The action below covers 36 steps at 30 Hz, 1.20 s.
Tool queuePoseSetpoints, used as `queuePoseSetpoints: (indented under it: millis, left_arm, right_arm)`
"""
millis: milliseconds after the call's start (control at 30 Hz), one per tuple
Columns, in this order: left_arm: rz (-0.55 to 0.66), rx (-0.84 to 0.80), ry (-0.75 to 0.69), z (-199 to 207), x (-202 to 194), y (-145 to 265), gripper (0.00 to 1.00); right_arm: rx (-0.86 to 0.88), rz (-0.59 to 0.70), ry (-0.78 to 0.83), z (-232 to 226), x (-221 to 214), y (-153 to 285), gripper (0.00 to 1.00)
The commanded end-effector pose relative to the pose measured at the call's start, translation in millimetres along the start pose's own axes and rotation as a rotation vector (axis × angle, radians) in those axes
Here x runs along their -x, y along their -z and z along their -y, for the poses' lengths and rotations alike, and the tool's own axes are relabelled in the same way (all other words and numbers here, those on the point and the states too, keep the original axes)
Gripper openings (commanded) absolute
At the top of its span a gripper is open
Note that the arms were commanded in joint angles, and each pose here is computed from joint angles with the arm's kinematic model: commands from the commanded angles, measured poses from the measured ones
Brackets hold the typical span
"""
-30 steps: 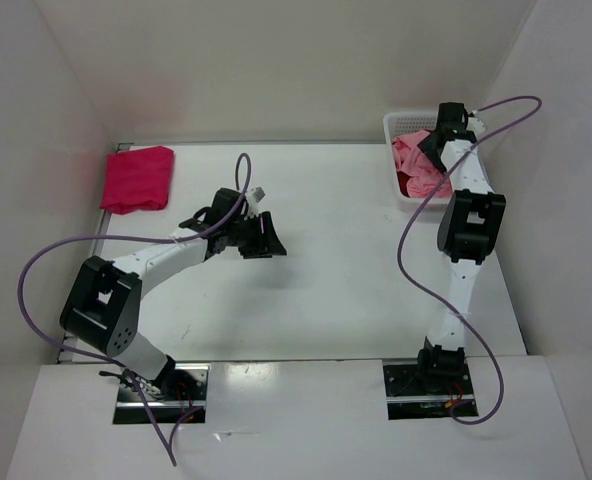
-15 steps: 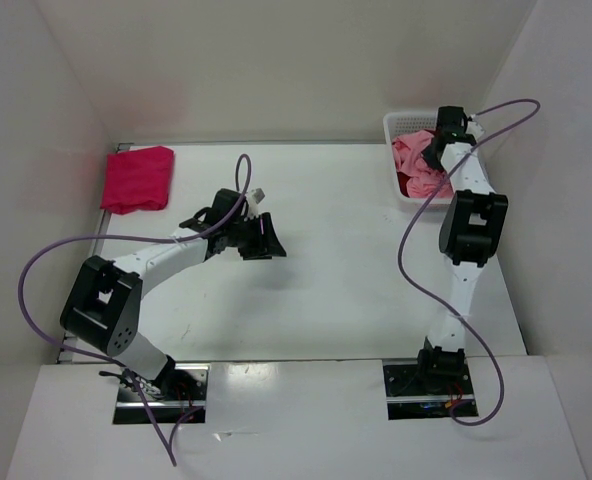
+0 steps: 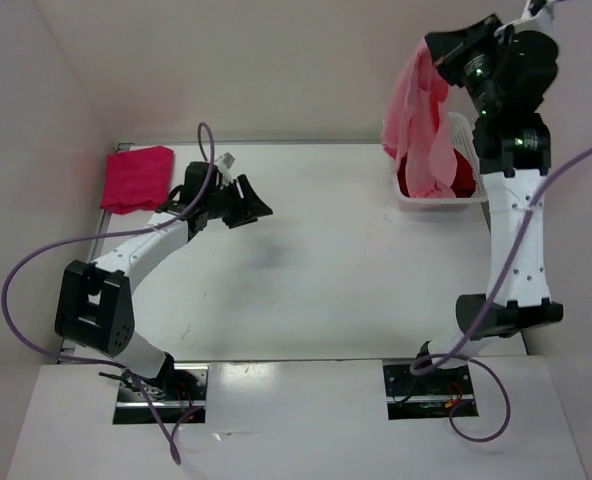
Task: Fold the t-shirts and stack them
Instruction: Grab crumpled tshirt from bin with the right arm, then move the tshirt to the center of the board
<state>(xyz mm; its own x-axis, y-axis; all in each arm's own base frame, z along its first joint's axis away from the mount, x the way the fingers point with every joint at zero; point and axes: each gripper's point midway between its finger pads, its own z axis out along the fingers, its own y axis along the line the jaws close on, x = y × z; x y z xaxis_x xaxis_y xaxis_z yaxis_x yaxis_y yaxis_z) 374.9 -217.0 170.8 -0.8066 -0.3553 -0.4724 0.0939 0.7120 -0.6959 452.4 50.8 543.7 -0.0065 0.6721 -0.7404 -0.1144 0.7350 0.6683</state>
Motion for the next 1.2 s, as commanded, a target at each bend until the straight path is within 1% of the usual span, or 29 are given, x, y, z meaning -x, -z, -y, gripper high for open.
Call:
queuePoseSetpoints:
  millis: [0, 33, 100, 133, 167, 200, 233, 300, 333, 400, 433, 467, 500, 533, 567, 600, 633, 667, 700, 767, 800, 833, 900, 933, 1000, 1067, 1100, 1133, 1167]
  left_arm:
    - [0.097, -0.027, 0.068, 4.1, 21.1, 19.4, 0.65]
    - [0.114, -0.028, 0.095, 1.5, 24.3, 22.7, 0.66]
    - [0.175, -0.024, 0.119, -5.0, 38.7, 42.2, 0.67]
    - [0.18, -0.007, 0.135, -14.9, 39.6, 43.3, 0.67]
    - [0.209, -0.009, 0.146, -14.1, 46.8, 54.3, 0.68]
    - [0.232, 0.012, 0.166, -25.3, 52.6, 61.9, 0.7]
    - [0.25, -0.003, 0.161, -21.6, 56.9, 70.2, 0.71]
    - [0.236, 0.004, 0.174, -26.9, 49.4, 73.0, 0.75]
    - [0.226, -0.015, 0.17, -23.0, 44.1, 76.5, 0.77]
    - [0.182, -0.012, 0.199, -34.0, 22.3, 72.3, 0.79]
    - [0.159, -0.021, 0.195, -31.7, 11.8, 71.2, 0.79]
    - [0.135, -0.016, 0.187, -33.9, 1.4, 67.1, 0.81]
    - [0.091, -0.024, 0.161, -29.0, -15.4, 60.6, 0.81]
    - [0.046, -0.01, 0.153, -33.2, -34.4, 58.0, 0.81]
    - [0.035, 0.036, 0.113, -42.8, -43.5, 54.8, 0.81]
    - [0.017, 0.056, 0.081, -43.2, -54.9, 54.5, 0.81]
    - [0.006, 0.094, 0.065, -49.2, -63.0, 58.9, 0.81]
    - [0.031, 0.166, 0.047, -66.5, -65.2, 61.4, 0.8]
    - [0.052, 0.179, 0.035, -66.0, -66.5, 67.5, 0.8]
    - [0.075, 0.252, 0.031, -81.0, -68.9, 73.8, 0.8]
    - [0.078, 0.273, 0.043, -86.1, -71.6, 75.6, 0.8]
    - [0.087, 0.286, 0.042, -88.3, -70.1, 76.0, 0.8]
    - [0.094, 0.313, 0.067, -97.2, -74.3, 74.7, 0.8]
    - [0.08, 0.324, 0.072, -100.8, -76.8, 72.0, 0.8]
    - [0.053, 0.351, 0.076, -108.6, -82.3, 64.0, 0.81]
    - [0.03, 0.37, 0.094, -115.8, -86.7, 56.9, 0.81]
    - [0.009, 0.373, 0.101, -120.9, -89.8, 48.4, 0.81]
    - [0.013, 0.371, 0.111, -120.7, -86.5, 43.6, 0.81]
    - [-0.013, 0.378, 0.12, -125.7, -89.7, 35.2, 0.81]
  right_arm:
    - [0.397, -0.041, -0.039, -108.0, 23.2, 53.2, 0.0]
    - [0.52, -0.081, -0.042, -137.0, 23.7, 74.6, 0.0]
    - [0.641, -0.108, -0.077, -163.4, 30.1, 97.0, 0.0]
    - [0.678, -0.126, -0.092, -169.9, 29.9, 100.6, 0.0]
    - [0.722, -0.141, -0.1, -177.5, 30.2, 107.8, 0.0]
    - [0.765, -0.156, -0.127, -181.8, 28.4, 105.3, 0.0]
    - [0.78, -0.183, -0.138, -182.7, 21.3, 102.2, 0.0]
    - [0.742, -0.265, -0.173, -161.5, -7.5, 70.2, 0.0]
    - [0.756, -0.34, -0.205, -156.0, -23.9, 65.6, 0.0]
    - [0.702, -0.446, -0.27, -132.1, -65.4, 32.7, 0.0]
    - [0.672, -0.479, -0.239, -122.3, -85.0, 22.1, 0.0]
    - [0.59, -0.463, -0.238, -109.8, -96.0, 3.7, 0.0]
    - [0.527, -0.515, -0.25, -91.0, -123.8, -13.9, 0.0]
    - [0.507, -0.549, -0.255, -83.8, -142.0, -18.9, 0.0]
    - [0.427, -0.574, -0.28, -58.8, -165.4, -32.2, 0.0]
    - [0.397, -0.586, -0.289, -45.7, -179.1, -40.6, 0.0]
    - [0.371, -0.588, -0.295, -36.0, -187.8, -47.1, 0.0]
    - [0.296, -0.564, -0.274, -16.8, -196.5, -59.2, 0.0]
    - [0.23, -0.573, -0.287, 7.1, -207.7, -70.3, 0.0]
    - [0.153, -0.573, -0.287, 33.5, -218.5, -80.9, 0.0]
    - [0.113, -0.586, -0.293, 46.3, -229.7, -85.2, 0.0]
    - [0.084, -0.577, -0.288, 56.2, -227.1, -86.8, 0.0]
    - [-0.001, -0.562, -0.256, 80.7, -237.7, -91.8, 0.0]
    - [-0.049, -0.586, -0.254, 94.6, -249.3, -90.4, 0.0]
    - [-0.092, -0.605, -0.22, 108.2, -257.7, -88.3, 0.15]
    - [-0.151, -0.658, -0.187, 126.9, -273.7, -79.6, 0.35]
    - [-0.188, -0.646, -0.134, 138.6, -273.5, -79.3, 0.49]
    - [-0.209, -0.646, -0.11, 144.8, -274.2, -74.4, 0.53]
    - [-0.227, -0.659, -0.092, 148.0, -279.9, -61.7, 0.57]
